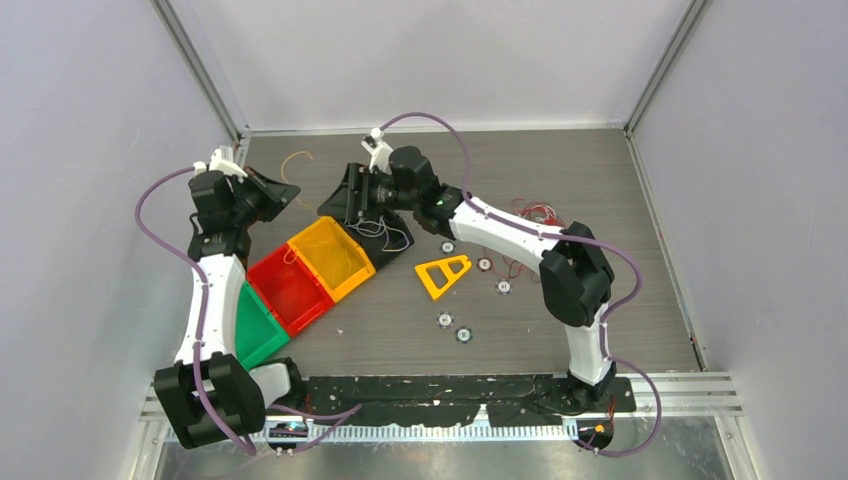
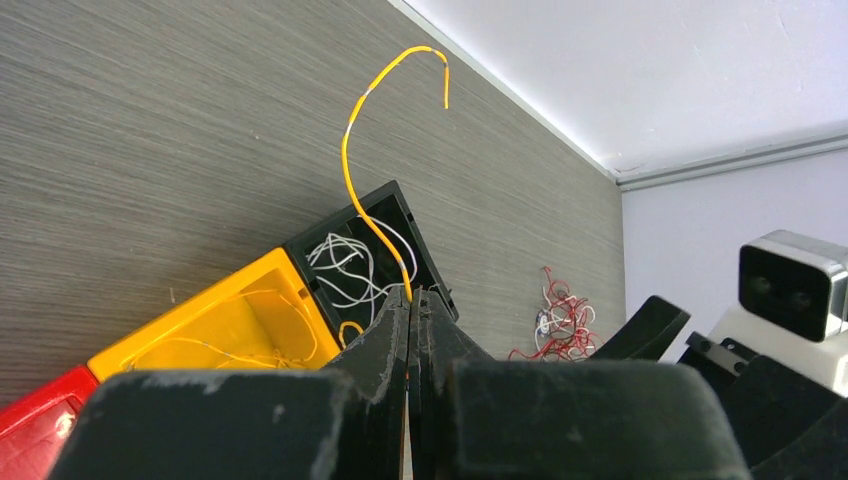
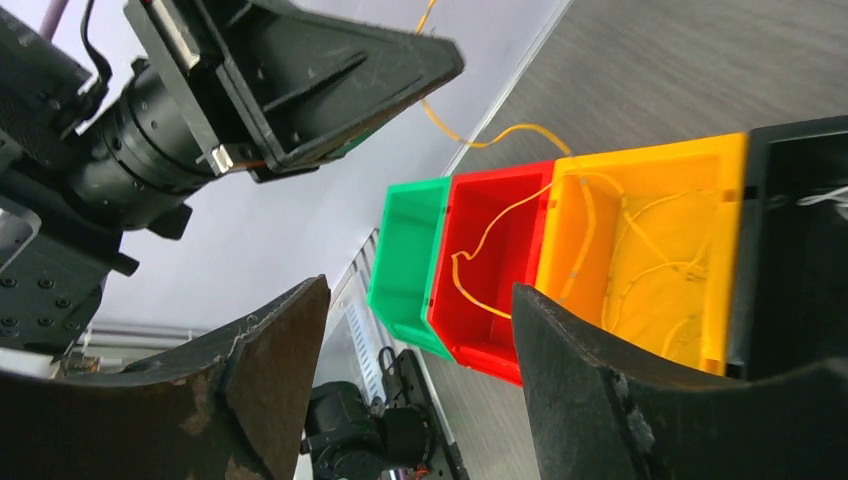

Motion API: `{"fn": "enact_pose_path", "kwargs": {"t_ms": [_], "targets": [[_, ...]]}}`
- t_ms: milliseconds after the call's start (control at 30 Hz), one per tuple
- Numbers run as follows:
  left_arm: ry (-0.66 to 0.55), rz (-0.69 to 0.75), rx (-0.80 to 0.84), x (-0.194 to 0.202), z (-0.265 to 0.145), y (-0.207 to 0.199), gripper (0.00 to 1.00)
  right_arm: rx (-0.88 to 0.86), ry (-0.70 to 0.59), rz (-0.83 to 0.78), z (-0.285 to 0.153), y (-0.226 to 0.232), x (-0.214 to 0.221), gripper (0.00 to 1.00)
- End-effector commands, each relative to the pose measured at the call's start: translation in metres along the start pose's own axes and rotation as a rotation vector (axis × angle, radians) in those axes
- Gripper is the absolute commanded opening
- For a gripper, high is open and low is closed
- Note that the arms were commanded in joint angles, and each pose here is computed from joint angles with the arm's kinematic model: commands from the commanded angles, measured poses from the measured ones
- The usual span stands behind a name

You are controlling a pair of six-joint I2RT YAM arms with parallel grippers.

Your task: Untangle the cables

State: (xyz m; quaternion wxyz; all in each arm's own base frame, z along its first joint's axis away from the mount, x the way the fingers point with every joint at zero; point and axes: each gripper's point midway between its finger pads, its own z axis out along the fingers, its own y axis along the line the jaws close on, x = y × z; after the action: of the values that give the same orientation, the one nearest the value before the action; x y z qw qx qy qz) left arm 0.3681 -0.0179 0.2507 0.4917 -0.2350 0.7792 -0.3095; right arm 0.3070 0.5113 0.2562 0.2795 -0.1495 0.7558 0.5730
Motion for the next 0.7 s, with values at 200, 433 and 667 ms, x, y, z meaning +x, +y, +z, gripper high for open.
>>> {"fn": "enact_pose_path", "kwargs": {"t_ms": [200,433,667], "targets": [[-0.071,0.046,0.07,-0.026,-0.007,-0.025,0.0,0.067,0.055,0.14,0.014,-0.028,0.026,0.75],[-0.074,0.048,0.07,-0.027,-0.008,-0.026,0.0,0.021,0.072,0.175,0.043,-0.023,0.041,0.66],[-0.06,0.053,0.072,-0.023,-0.008,-0.023,0.0,0.037,0.014,0.131,0.037,-0.032,0.018,0.14]]}}
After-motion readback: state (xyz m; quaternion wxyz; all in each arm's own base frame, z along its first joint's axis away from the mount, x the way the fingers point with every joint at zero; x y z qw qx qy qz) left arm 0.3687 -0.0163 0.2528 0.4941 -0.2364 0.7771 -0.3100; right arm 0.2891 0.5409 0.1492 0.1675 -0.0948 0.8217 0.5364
